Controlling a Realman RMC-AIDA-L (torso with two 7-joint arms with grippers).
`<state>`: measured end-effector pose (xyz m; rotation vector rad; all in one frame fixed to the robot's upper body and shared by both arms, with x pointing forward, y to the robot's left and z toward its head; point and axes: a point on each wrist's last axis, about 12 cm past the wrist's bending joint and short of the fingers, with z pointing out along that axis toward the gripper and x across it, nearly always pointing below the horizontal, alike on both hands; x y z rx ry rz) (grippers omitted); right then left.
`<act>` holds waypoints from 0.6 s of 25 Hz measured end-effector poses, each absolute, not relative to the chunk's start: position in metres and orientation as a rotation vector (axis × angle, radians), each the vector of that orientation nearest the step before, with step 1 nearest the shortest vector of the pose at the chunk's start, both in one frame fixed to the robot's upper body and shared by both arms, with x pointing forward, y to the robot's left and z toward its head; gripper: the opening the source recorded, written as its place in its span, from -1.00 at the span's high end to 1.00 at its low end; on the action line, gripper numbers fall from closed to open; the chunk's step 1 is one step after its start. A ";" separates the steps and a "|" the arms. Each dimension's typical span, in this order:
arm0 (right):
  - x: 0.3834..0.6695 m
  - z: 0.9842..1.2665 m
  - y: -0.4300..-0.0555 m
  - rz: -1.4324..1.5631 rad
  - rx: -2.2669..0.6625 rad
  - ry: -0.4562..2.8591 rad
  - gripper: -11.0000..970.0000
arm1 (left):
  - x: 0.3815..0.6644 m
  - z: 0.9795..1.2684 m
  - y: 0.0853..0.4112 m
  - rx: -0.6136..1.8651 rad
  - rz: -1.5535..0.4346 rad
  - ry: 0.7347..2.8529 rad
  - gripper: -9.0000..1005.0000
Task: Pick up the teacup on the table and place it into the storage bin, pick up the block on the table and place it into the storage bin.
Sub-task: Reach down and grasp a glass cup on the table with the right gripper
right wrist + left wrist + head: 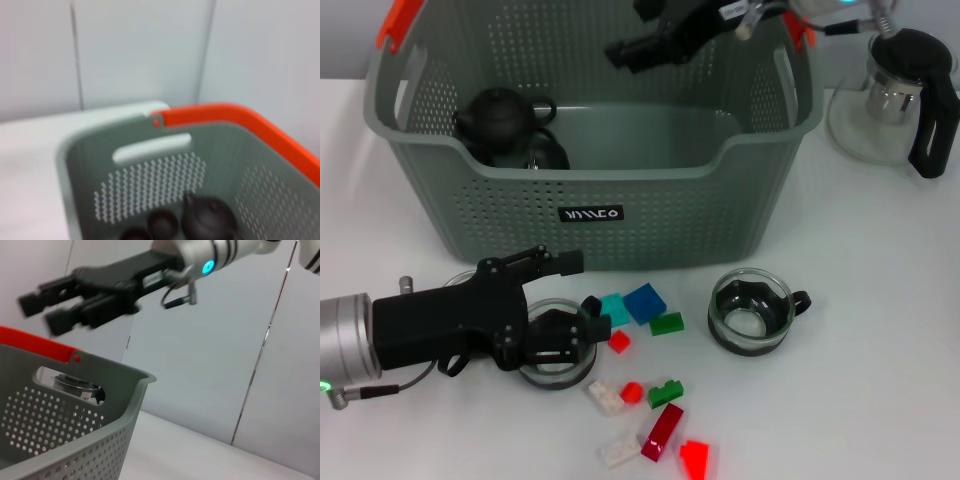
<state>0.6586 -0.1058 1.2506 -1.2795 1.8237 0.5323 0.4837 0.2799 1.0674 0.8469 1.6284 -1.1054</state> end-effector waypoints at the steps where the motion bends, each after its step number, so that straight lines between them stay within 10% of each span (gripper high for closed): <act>1: 0.655 1.255 -0.109 0.556 -1.278 1.800 -0.37 | 0.484 1.067 0.280 0.847 -1.106 1.628 -0.86; 15: 0.585 1.241 -0.163 0.719 -1.550 1.723 -0.42 | 0.483 1.068 0.279 0.852 -1.111 1.623 -0.86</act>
